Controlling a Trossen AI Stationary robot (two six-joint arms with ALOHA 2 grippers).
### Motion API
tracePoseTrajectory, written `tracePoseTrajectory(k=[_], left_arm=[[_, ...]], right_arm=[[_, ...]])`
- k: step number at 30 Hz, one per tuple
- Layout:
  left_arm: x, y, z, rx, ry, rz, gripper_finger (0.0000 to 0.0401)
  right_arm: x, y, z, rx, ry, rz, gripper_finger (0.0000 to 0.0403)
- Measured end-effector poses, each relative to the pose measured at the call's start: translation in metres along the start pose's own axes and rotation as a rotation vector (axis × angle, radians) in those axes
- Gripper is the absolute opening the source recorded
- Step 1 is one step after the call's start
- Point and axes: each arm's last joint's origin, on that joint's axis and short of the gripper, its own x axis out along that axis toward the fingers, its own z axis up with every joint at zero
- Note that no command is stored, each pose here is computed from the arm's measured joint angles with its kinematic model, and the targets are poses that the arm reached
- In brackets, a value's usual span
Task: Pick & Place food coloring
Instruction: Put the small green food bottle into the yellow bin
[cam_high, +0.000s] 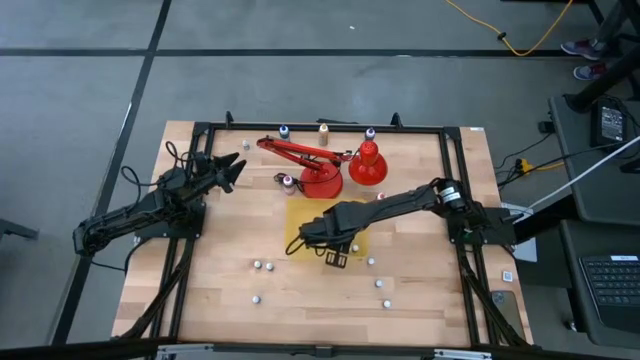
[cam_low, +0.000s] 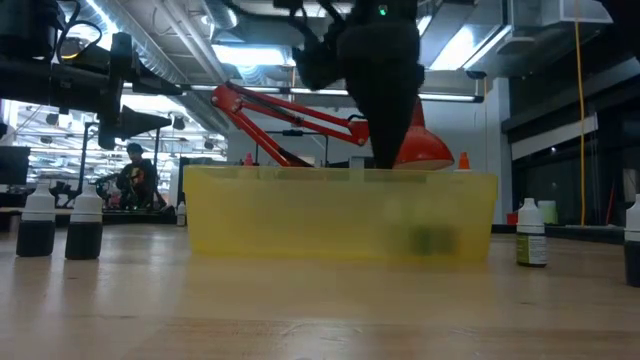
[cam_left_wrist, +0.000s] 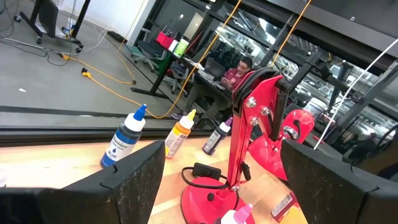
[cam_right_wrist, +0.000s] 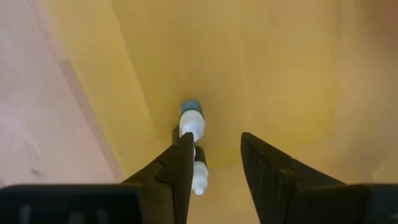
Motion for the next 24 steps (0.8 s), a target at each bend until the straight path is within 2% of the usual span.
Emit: tracePoseTrajectory(k=[11, 16, 20, 24], left_arm=[[0.000, 0.000, 0.000, 0.000, 0.000, 0.000, 0.0311], [0.000, 0.000, 0.000, 0.000, 0.000, 0.000, 0.0312], [0.000, 0.000, 0.000, 0.000, 0.000, 0.000, 0.0312], [0.000, 0.000, 0.000, 0.000, 0.000, 0.000, 0.0311]], right_arm=[[-0.059, -0.007, -0.018, 0.257, -0.097, 0.058, 0.0142], [-0.077, 0.005, -0.034, 0.372, -0.141, 0.093, 0.0184], [-0.079, 0.018, -0.052, 0.492, -0.116, 0.106, 0.0220], [-0.076, 0.034, -0.071, 0.591, -0.059, 0.141, 0.0237]])
